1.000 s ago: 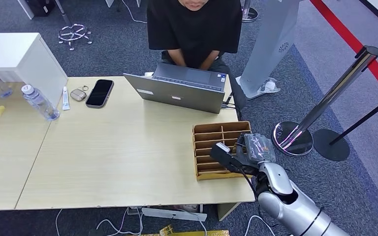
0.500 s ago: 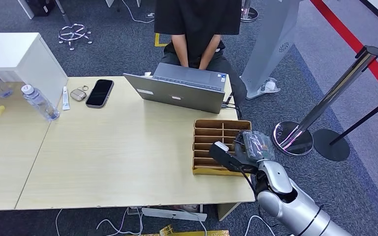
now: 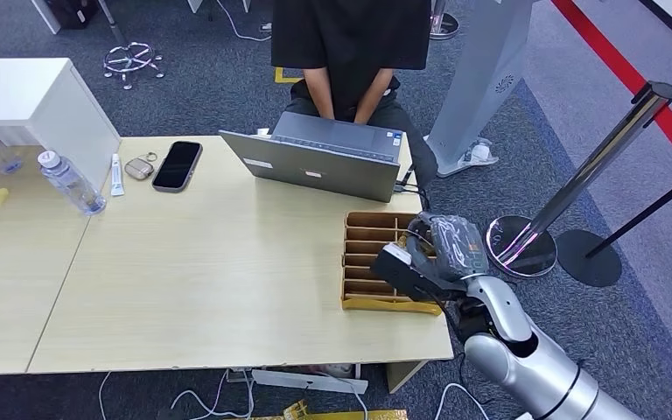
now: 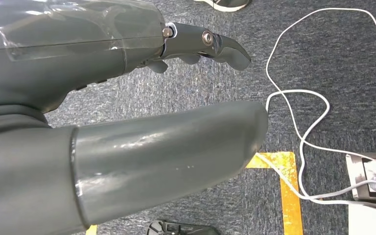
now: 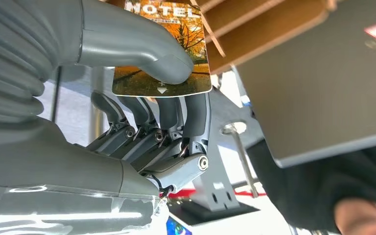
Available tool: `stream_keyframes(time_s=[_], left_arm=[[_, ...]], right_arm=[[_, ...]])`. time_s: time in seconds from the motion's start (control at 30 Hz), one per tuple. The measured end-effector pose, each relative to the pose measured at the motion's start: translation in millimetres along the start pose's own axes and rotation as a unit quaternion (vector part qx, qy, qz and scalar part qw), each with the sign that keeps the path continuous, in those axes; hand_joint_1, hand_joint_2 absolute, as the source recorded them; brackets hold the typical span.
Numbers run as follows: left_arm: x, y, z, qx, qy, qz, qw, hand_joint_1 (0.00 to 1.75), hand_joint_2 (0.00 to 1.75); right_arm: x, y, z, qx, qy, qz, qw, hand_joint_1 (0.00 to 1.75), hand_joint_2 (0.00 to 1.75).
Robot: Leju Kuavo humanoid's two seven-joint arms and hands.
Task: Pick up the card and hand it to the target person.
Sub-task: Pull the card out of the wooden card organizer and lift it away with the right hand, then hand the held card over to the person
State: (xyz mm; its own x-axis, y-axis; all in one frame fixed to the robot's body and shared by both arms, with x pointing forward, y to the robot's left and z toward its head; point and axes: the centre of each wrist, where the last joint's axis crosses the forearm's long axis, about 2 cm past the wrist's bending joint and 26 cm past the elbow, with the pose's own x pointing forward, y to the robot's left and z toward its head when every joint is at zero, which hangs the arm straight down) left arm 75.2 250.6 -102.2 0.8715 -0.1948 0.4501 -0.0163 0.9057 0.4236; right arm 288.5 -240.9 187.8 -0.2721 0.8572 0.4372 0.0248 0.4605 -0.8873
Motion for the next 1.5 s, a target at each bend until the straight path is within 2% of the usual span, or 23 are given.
stream_keyframes(time_s=[0.23,0.5,0.77,0.97,1.17,1.23,1.5], left_arm=[[0,0,0,0.0,-0.001,-0.002,1.0,0.0,0.0],[0,0,0,-0.003,-0.004,-0.009,1.0,0.0,0.0],[1,-1,0,-0.005,-0.007,-0.014,1.0,0.0,0.0],[6,-1,-1,-0.008,-0.01,-0.019,1.0,0.0,0.0],[9,-1,-2,-0.009,-0.011,-0.023,1.0,0.0,0.0],[11,-2,-3,-0.01,-0.012,-0.025,1.0,0.0,0.0],[18,-5,-3,-0.016,-0.015,-0.029,0.999,0.0,0.0]], right_arm=[[2,-17,-4,-0.058,-0.018,0.004,0.998,1.34,1.75],[2,-37,-23,-0.106,-0.023,0.03,0.994,1.34,1.75],[-5,-43,-41,-0.113,-0.021,0.033,0.993,1.36,1.75],[-14,-47,-67,-0.108,-0.019,0.012,0.994,1.44,1.75],[-21,-53,-87,-0.12,-0.01,0.004,0.993,1.2,1.75],[-22,-56,-93,-0.128,-0.008,0.004,0.992,1.17,1.75],[-19,-70,-120,-0.166,-0.004,0.037,0.985,1.29,1.75]])
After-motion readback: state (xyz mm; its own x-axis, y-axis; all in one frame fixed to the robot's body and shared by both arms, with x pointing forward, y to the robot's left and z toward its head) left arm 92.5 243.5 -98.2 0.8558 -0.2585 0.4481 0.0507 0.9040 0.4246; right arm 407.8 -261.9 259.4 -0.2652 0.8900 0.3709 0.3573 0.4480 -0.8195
